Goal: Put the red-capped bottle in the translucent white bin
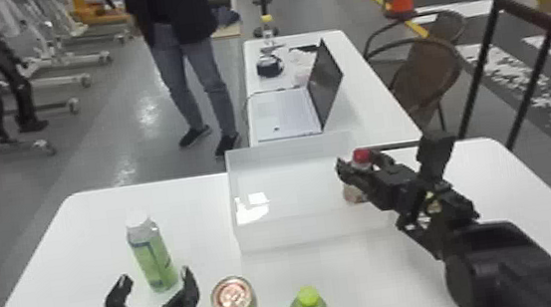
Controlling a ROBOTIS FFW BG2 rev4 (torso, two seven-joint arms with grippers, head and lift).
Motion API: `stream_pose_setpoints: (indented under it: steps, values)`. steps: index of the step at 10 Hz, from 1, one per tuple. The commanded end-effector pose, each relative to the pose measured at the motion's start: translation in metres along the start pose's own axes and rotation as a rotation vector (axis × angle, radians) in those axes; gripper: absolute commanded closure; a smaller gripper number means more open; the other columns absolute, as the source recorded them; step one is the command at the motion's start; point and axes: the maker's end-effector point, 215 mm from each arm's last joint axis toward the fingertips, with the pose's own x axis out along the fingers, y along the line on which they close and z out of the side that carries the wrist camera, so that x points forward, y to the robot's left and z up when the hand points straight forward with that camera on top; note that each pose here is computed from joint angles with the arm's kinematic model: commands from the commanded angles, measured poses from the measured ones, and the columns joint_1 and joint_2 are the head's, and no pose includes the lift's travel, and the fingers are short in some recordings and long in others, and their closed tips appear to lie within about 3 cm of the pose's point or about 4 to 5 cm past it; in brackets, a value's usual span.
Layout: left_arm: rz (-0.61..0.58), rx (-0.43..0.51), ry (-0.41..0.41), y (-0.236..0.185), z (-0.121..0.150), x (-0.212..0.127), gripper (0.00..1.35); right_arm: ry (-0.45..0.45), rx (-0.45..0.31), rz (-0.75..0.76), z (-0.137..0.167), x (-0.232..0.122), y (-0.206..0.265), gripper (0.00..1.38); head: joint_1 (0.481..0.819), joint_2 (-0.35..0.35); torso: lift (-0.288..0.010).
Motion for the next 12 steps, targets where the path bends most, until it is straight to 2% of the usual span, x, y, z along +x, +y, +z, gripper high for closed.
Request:
stream_pose_setpoints:
  steps: [1, 3, 6, 7, 8, 10, 12]
  values:
    - [0.003, -0.003, 0.002, 0.001, -0.001, -0.001, 0.25, -0.015, -0.010, 0.004, 0.016, -0.012, 0.014, 0.42, 0.549, 0.000, -0.100]
    - [0.005, -0.003, -0.005, 0.002, 0.001, -0.001, 0.25, -0.053, -0.044, -0.015, 0.029, -0.046, 0.026, 0.42, 0.549, 0.000, -0.100]
    - [0.007, 0.003, -0.009, 0.003, 0.003, -0.003, 0.26, -0.077, -0.096, -0.103, 0.023, -0.112, 0.028, 0.42, 0.549, 0.000, -0.100]
    - [0.006, 0.005, -0.006, 0.003, 0.001, -0.004, 0.25, -0.068, -0.083, -0.135, 0.012, -0.132, 0.027, 0.42, 0.549, 0.000, -0.100]
    - [0.006, 0.005, -0.004, 0.003, 0.001, -0.005, 0.25, -0.031, -0.065, -0.156, -0.012, -0.154, 0.031, 0.42, 0.549, 0.000, -0.100]
    - [0.010, 0.009, -0.003, 0.005, 0.000, -0.008, 0.26, -0.013, -0.105, -0.195, -0.021, -0.187, 0.037, 0.42, 0.549, 0.000, -0.100]
    - [0.018, 0.018, -0.003, 0.010, 0.000, -0.011, 0.25, -0.019, -0.097, -0.268, -0.028, -0.216, 0.030, 0.42, 0.549, 0.000, -0.100]
